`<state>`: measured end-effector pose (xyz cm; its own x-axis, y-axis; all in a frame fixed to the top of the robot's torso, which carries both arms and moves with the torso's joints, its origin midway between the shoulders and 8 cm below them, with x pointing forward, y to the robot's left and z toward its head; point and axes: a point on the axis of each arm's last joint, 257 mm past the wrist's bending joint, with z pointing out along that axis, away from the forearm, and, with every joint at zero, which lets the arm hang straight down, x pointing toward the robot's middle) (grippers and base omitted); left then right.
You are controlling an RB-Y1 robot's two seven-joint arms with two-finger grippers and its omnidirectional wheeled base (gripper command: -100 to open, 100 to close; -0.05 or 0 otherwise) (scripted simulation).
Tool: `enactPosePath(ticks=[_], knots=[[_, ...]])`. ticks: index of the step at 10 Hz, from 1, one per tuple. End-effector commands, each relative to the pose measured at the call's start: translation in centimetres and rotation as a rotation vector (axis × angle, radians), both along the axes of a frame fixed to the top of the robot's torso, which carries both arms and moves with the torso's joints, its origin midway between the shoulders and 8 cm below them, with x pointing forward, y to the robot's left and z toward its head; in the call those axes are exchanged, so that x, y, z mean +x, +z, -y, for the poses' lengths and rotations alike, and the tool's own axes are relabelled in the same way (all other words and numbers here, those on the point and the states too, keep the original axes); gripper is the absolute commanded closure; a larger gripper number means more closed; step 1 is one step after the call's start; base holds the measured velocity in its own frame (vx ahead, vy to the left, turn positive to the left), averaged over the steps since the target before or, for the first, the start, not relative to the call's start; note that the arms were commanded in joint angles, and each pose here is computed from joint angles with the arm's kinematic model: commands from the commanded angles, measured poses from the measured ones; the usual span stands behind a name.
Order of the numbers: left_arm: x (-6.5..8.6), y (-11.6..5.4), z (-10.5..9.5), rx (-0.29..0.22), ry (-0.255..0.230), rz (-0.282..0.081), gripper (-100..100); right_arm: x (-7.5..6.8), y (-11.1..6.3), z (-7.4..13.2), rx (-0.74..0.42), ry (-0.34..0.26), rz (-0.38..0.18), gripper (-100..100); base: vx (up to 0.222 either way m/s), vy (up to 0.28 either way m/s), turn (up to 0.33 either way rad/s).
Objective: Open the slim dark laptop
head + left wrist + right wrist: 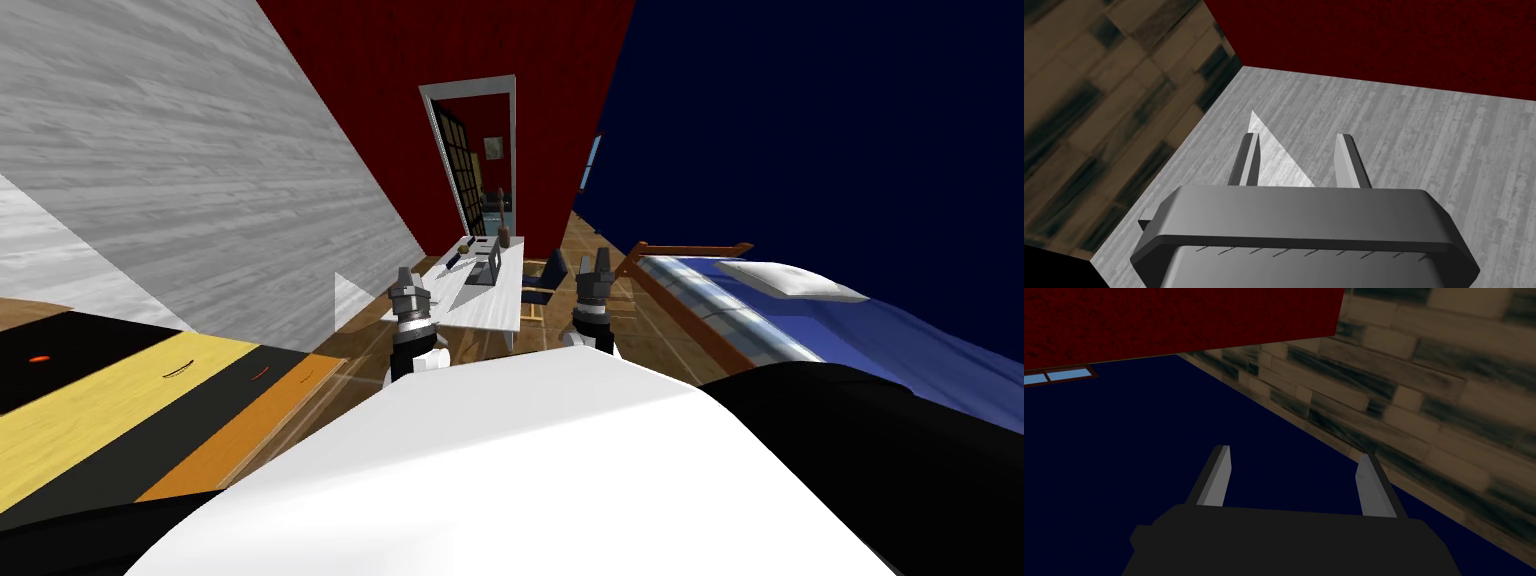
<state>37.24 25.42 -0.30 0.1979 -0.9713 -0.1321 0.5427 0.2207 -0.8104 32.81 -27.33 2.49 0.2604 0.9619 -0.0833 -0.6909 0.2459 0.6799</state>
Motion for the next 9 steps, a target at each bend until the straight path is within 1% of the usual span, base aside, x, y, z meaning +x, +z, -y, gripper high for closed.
enactPosePath(ticks=[1, 2, 3, 6, 9], knots=[[0.0, 0.0, 0.0, 0.000, 0.000, 0.000, 0, 0.0, 0.0, 0.0, 0.000, 0.000, 0.000, 0, 0.000, 0.000, 0.000], [0.0, 0.0, 0.0, 0.000, 0.000, 0.000, 0, 0.0, 0.0, 0.0, 0.000, 0.000, 0.000, 0, 0.000, 0.000, 0.000], [0.1, -0.2, 0.1, 0.031, -0.012, -0.008, -100, 0.0, 0.0, 0.0, 0.000, 0.000, 0.000, 0, -0.010, -0.010, -0.036], [0.6, -0.7, 0.2, 0.101, -0.034, -0.031, -100, 0.0, 0.0, 0.0, 0.000, 0.000, -0.001, 0, -0.046, -0.030, -0.064], [1.4, -1.2, -0.4, 0.162, -0.041, -0.057, -100, 0.0, 0.0, 0.0, 0.000, 0.000, -0.001, 0, -0.065, -0.064, -0.104]])
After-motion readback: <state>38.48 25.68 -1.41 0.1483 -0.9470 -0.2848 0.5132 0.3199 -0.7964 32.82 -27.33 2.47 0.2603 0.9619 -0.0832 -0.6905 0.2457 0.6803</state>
